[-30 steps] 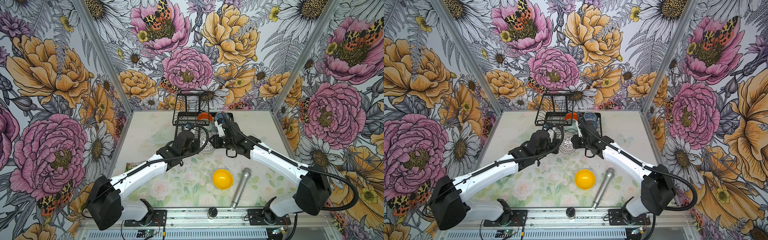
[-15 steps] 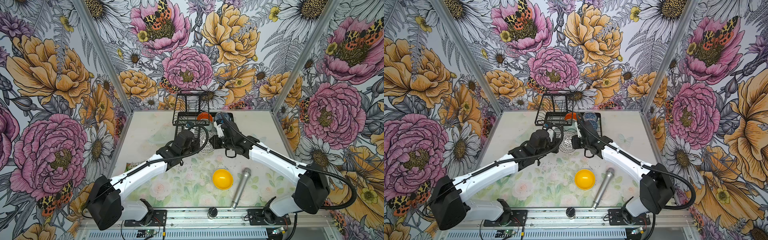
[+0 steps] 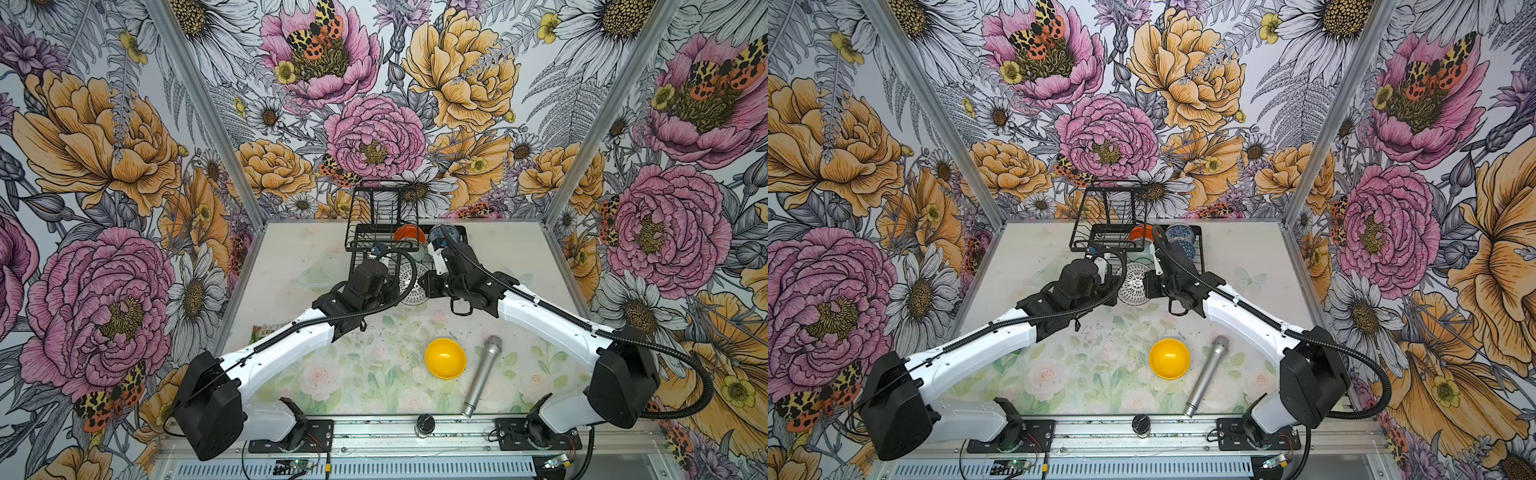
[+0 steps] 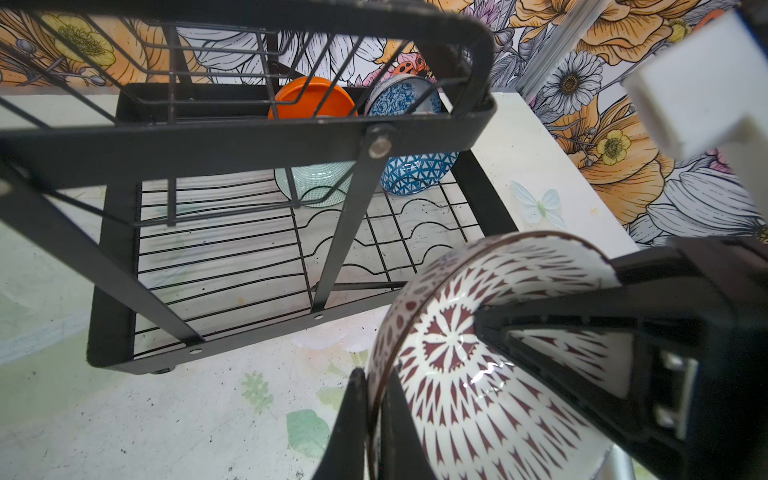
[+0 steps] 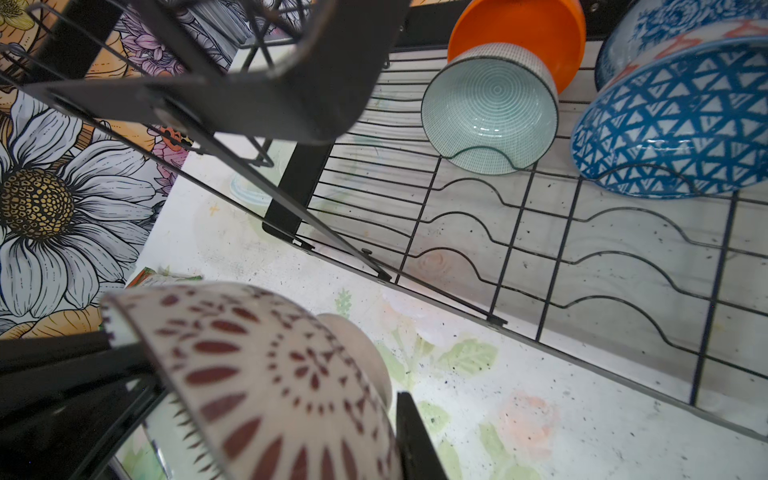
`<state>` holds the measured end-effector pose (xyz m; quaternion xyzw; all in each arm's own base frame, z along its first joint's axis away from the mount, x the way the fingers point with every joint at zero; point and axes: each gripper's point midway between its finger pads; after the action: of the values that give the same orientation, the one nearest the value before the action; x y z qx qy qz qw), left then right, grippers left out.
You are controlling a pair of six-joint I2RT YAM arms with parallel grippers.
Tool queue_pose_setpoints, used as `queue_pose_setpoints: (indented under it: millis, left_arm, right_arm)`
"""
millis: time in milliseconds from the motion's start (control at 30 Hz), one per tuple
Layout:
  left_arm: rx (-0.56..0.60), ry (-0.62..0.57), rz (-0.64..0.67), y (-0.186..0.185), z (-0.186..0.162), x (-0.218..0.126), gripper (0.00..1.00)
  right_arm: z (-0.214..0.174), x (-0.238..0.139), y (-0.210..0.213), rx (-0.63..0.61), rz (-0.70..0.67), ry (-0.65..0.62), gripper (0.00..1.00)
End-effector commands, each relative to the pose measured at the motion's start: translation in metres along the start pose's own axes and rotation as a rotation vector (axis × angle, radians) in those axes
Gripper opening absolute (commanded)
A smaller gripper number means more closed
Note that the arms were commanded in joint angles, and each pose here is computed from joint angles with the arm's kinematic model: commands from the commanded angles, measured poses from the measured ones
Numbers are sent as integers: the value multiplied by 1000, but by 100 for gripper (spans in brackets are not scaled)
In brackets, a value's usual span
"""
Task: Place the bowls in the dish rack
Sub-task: 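Open and withdraw the left gripper while the right gripper carries the bowl over the rack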
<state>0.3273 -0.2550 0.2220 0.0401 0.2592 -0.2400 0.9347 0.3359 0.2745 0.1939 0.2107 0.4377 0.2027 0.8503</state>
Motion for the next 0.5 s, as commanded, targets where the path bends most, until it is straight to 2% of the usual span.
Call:
queue_pose_setpoints:
  millis: [0,33,100,133,267,300,367,467]
  left_arm:
    - [-9,-103,-35,-4,37,-13,0]
    - [1,-94,-31,-3,34,-14,0]
    - [19,-70,-12,1,29,-16,15]
    - [31,-62,-7,2,28,-18,24]
    - [74,-30,2,6,25,-27,76]
    - [84,-20,0,6,24,-29,83]
    - [112,3,-13,5,22,-33,93]
    - [149,42,-43,1,17,-39,99]
  right_arm:
    - [12,-7,12,-10,27,-46,0]
    - [13,-8,12,-15,26,-53,0]
    - [15,-11,12,-28,25,-61,0]
    - [16,-12,12,-35,22,-67,0]
    - [22,-17,12,-61,15,-91,0]
    - [23,-17,11,-65,11,-95,0]
    - [25,-18,10,-79,6,-104,0]
    - [29,-21,5,-109,-18,-123,0]
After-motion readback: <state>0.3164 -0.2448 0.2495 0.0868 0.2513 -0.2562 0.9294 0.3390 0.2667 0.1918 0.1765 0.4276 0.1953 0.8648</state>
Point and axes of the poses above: each gripper's point midway between its finger pads, its own x axis out along the fingers, its own y axis along the line the jaws close on, z = x × y, and after that the axes turned 14 degrees about x, right-handed
